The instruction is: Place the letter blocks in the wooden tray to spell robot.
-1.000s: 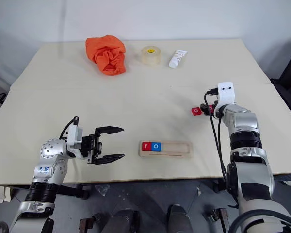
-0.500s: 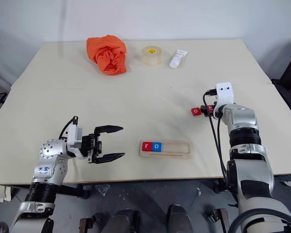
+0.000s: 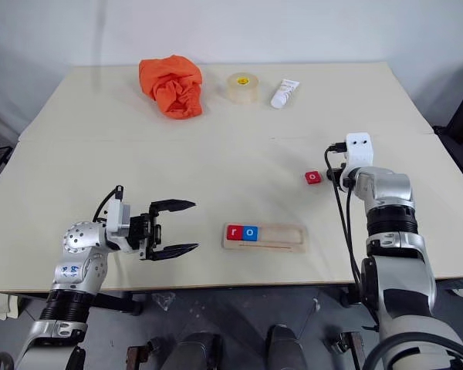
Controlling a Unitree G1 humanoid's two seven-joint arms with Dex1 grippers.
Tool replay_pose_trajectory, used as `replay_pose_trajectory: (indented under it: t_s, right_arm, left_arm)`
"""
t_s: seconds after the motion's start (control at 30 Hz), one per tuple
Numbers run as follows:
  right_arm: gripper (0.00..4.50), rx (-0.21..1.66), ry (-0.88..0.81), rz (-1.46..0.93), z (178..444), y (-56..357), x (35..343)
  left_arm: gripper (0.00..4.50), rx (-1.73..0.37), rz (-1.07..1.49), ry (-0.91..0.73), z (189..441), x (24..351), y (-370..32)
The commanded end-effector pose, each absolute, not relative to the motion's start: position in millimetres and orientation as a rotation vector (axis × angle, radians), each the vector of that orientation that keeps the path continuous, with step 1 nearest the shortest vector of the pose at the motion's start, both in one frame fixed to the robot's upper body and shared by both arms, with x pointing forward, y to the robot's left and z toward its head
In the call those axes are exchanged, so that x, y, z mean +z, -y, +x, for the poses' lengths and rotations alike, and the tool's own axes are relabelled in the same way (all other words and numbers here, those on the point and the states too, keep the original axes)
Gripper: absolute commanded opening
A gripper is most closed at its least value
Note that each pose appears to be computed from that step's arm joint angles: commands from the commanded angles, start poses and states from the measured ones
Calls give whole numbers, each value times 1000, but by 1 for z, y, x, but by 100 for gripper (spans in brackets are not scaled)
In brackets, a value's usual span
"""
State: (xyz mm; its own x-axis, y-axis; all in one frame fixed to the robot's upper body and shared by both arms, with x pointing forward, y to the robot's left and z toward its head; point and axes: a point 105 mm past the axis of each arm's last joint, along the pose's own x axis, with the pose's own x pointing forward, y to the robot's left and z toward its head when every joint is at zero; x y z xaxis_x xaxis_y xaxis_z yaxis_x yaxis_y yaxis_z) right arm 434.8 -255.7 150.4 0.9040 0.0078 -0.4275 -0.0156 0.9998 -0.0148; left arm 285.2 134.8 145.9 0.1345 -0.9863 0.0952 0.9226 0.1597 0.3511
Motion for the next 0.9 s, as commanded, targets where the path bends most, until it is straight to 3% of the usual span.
replay_pose_trajectory:
  t_s: [0.03, 0.07, 0.37, 0.7, 0.9]
  right_arm:
    - [147, 27, -292, 2, 425, 251, 191]
    - [147, 51, -200, 7, 420, 244, 203]
    - [147, 164, -50, -76, 338, 192, 202]
    - [147, 17, -298, -144, 288, 204, 147]
    - [147, -19, -379, -101, 270, 201, 129]
  left_arm:
    - [450, -1431, 228, 364, 282, 149, -132]
    - [450, -1439, 219, 363, 281, 149, -132]
    - [450, -1487, 207, 323, 283, 143, -138]
    - [450, -1534, 203, 310, 287, 142, -138]
    - [450, -1551, 207, 298, 284, 141, -140]
